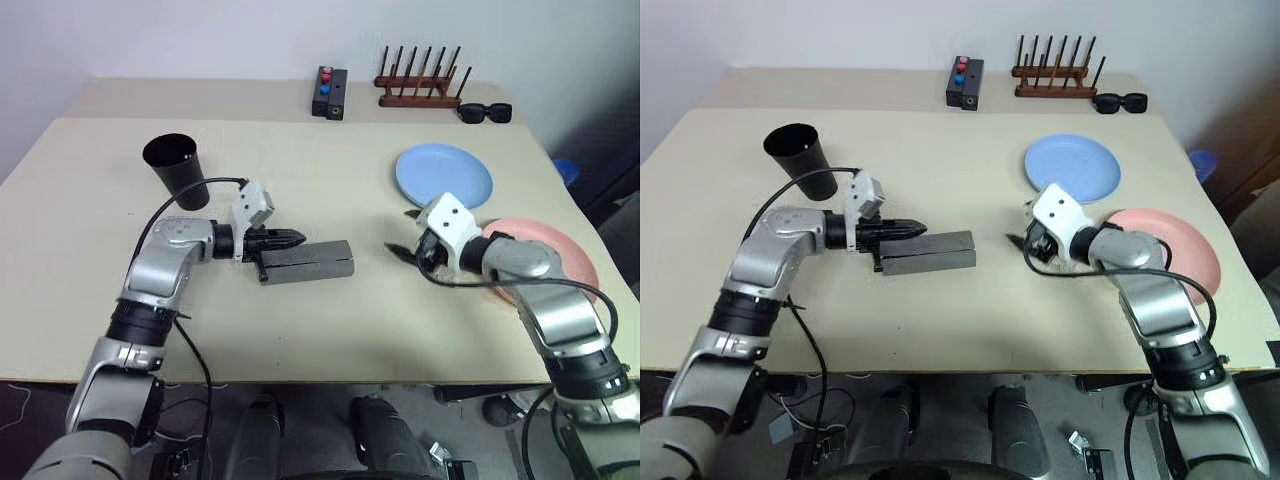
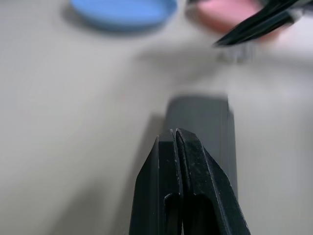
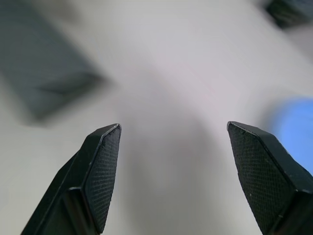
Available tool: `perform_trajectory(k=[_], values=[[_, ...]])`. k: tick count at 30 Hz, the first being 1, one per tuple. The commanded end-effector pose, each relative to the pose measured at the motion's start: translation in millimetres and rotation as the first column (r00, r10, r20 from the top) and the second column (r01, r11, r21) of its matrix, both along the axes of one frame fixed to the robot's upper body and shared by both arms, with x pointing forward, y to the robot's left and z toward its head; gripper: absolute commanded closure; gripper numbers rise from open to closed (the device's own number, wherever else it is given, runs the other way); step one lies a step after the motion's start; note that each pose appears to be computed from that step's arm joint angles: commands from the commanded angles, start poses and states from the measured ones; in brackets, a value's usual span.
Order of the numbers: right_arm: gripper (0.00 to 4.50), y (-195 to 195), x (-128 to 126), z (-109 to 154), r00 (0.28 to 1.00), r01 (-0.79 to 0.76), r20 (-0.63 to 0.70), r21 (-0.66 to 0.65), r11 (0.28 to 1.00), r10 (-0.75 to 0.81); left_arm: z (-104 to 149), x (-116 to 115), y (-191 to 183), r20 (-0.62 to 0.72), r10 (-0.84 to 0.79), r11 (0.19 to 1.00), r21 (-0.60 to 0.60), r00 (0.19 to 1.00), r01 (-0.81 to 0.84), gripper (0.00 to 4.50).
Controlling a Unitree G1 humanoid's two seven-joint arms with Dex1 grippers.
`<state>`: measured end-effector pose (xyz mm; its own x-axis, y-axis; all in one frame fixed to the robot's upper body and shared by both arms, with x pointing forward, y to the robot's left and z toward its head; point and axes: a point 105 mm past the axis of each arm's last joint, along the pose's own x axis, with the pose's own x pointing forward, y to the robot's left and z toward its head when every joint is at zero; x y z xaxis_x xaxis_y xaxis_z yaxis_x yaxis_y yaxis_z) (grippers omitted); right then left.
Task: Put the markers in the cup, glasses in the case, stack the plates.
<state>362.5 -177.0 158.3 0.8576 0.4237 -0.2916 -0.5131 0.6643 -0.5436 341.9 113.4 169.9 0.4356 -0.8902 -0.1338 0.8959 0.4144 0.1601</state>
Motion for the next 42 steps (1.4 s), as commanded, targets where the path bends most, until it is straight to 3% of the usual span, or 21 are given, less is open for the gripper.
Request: perform_trajectory(k=[1,9,12,17,18,21,28,32,36,42], values=[[0.98,-23.8,20.3,5.0,0.987,0.131,0.105,-0.115,0.985,-0.119,26.9,-18.5,4.3,0.118,0.006,0.995,-0.104,0.993,0.007,4.48],[0.98,-46.4,58.5,-18.2,0.972,0.202,0.180,-0.306,0.930,-0.152,17.4,-58.8,9.2,0.098,0.031,0.993,-0.118,0.995,-0.020,4.48],[1.83,-48.7,65.6,-22.6,0.971,0.197,0.196,-0.337,0.921,-0.136,13.2,-63.7,10.7,0.085,0.050,0.994,-0.104,0.995,-0.041,4.50],[4.35,-47.7,68.2,-24.8,0.974,0.161,0.208,-0.375,0.913,-0.087,12.6,-66.5,14.6,0.074,0.104,0.988,-0.123,0.992,-0.094,4.50],[4.44,-47.1,68.0,-23.8,0.973,0.158,0.216,-0.375,0.913,-0.079,12.7,-67.1,14.3,0.072,0.109,0.986,-0.131,0.991,-0.099,4.50],[4.44,-43.4,65.9,-15.8,0.965,0.144,0.259,-0.397,0.907,-0.039,11.7,-68.3,12.8,0.067,0.118,0.984,-0.143,0.991,-0.108,4.50],[4.44,-53.4,36.9,41.1,0.923,0.133,0.383,-0.414,0.900,0.040,14.8,-62.8,5.4,0.066,0.113,0.979,-0.178,0.991,-0.099,4.50],[4.44,-87.3,-10.4,48.6,0.969,0.061,0.242,-0.414,0.908,0.045,11.0,-61.0,-1.0,0.065,0.060,0.986,-0.157,0.996,-0.050,4.50],[4.44,-122.3,-64.9,31.5,1.000,0.015,0.023,-0.427,0.904,-0.006,8.8,-59.1,-11.4,0.060,-0.006,0.986,-0.165,0.998,0.016,4.50],[4.44,-138.4,-113.6,7.3,0.985,0.011,-0.157,-0.385,0.923,-0.077,3.5,-53.3,-24.2,0.054,-0.077,0.983,-0.163,0.996,0.085,4.50]])
